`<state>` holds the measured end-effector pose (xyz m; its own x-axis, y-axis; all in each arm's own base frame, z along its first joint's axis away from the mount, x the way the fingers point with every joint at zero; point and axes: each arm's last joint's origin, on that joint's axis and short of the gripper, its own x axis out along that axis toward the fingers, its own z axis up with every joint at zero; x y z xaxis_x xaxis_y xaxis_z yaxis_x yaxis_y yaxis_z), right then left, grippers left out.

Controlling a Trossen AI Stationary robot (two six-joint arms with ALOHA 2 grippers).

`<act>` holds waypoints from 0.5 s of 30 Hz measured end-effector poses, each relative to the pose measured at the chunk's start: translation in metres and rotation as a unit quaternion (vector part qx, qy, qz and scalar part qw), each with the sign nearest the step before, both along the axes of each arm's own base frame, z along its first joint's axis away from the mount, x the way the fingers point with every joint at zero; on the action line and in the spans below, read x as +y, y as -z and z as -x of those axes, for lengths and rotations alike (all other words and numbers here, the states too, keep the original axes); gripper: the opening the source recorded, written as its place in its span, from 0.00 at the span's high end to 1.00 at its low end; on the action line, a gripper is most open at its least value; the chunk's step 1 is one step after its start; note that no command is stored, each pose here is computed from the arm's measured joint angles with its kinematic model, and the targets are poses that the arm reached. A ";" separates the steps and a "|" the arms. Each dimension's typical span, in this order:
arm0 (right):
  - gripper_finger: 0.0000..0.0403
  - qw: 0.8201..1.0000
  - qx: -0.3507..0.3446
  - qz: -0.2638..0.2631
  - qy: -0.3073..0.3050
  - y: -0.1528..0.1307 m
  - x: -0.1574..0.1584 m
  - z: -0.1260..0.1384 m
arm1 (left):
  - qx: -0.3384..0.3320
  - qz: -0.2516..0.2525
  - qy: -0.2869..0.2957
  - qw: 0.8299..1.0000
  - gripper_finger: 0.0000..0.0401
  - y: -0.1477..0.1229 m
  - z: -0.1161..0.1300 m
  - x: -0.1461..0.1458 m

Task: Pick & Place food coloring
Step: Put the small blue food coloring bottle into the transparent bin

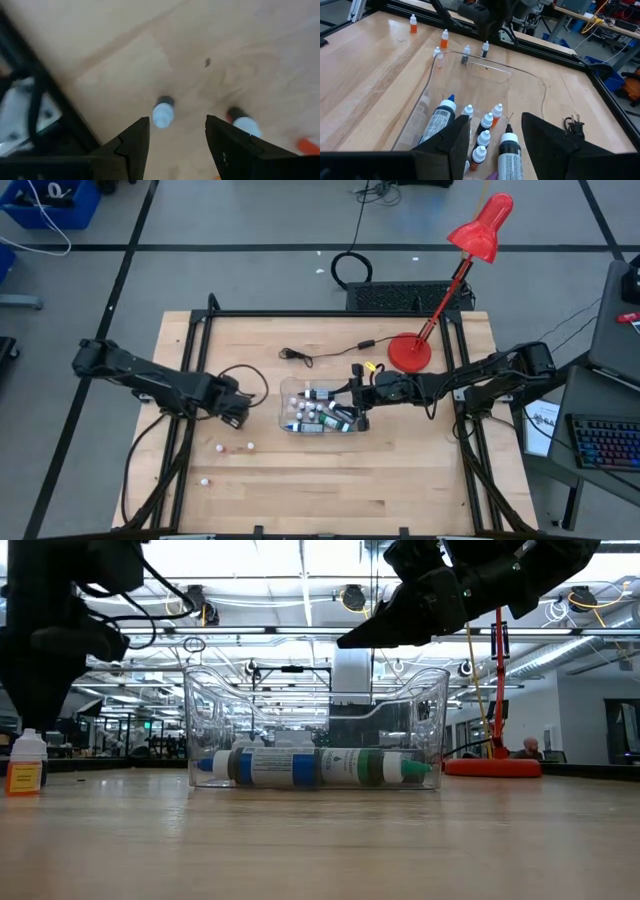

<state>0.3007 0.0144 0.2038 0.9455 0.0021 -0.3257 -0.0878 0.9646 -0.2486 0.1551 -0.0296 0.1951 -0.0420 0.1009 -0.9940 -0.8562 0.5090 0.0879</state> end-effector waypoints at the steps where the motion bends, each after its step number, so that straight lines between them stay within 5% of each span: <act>1: 0.58 1.000 0.000 0.000 0.000 0.000 0.000 0.000 | -0.016 0.003 0.001 1.000 0.51 0.000 0.003 0.001; 8: 0.58 1.000 0.004 0.000 -0.001 0.001 0.000 0.000 | -0.070 0.010 -0.020 0.997 0.51 0.003 0.017 0.004; 15: 0.58 1.000 0.004 0.000 0.000 0.001 0.000 0.000 | -0.047 0.006 -0.027 0.999 0.51 0.009 0.013 0.003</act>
<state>0.3004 0.0146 0.2029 0.9428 0.0031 -0.3335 -0.0905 0.9647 -0.2471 0.1426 -0.0265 0.1857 0.0459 0.0891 -0.9950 -0.8869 0.4619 0.0004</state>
